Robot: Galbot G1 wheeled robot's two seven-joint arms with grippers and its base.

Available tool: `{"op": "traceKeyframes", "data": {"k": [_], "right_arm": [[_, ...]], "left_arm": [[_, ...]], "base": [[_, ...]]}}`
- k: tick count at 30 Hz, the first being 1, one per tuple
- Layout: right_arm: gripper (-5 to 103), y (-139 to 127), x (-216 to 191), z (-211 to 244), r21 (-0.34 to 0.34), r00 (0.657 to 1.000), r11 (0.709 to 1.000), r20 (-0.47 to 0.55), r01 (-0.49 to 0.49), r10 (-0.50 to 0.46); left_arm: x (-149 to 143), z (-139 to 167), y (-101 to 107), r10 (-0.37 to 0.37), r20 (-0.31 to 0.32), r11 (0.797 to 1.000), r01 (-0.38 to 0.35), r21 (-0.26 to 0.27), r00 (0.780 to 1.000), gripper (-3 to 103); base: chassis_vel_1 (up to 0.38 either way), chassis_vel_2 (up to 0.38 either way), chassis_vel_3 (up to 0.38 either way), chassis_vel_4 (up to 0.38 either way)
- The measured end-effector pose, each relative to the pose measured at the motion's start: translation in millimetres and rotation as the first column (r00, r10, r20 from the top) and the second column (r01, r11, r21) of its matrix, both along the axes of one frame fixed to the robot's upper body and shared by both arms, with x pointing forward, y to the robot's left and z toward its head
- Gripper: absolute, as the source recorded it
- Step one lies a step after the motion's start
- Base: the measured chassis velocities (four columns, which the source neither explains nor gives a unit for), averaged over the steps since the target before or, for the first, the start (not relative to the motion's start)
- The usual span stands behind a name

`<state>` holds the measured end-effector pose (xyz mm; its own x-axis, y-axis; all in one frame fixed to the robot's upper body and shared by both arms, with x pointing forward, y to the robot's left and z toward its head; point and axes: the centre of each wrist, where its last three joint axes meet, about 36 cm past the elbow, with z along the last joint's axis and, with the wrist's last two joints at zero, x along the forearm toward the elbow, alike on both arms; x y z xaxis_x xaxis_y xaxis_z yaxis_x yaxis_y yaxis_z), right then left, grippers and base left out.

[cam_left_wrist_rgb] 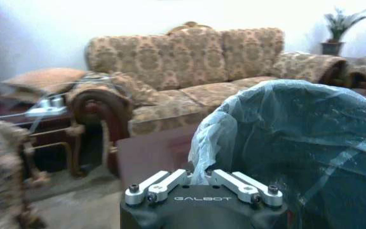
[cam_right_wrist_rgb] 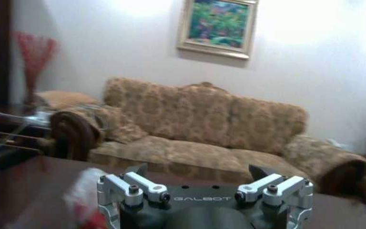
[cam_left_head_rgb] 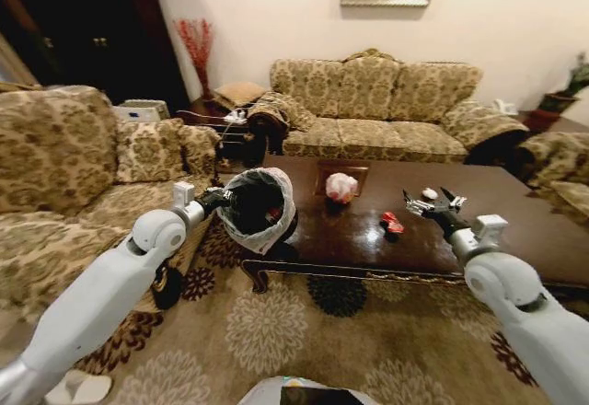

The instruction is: Move to the front of the table and place the trash on the table into the trash bin.

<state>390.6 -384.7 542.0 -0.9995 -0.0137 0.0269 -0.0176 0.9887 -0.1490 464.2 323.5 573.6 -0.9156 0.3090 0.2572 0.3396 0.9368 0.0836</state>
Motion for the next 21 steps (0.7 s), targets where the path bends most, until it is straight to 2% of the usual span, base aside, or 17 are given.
{"op": "traceKeyframes", "data": {"k": [10,21], "right_arm": [[100,1.4,-4.0,-7.5,0.02,1.0,1.0,-0.005,0.001,-0.001],[100,6.8,-0.9,-8.9,0.037,1.0,0.999,-0.005,-0.013,0.013]], "left_arm": [[1.7,-1.0,-2.8,0.019,0.013,1.0,-0.019,-0.013,1.0,3],[1.3,0.9,0.2,0.029,0.016,1.0,-0.028,-0.005,0.999,3]], "base": [[-0.102,-0.112,-0.108,-0.105],[-0.01,0.008,0.011,-0.016]]}}
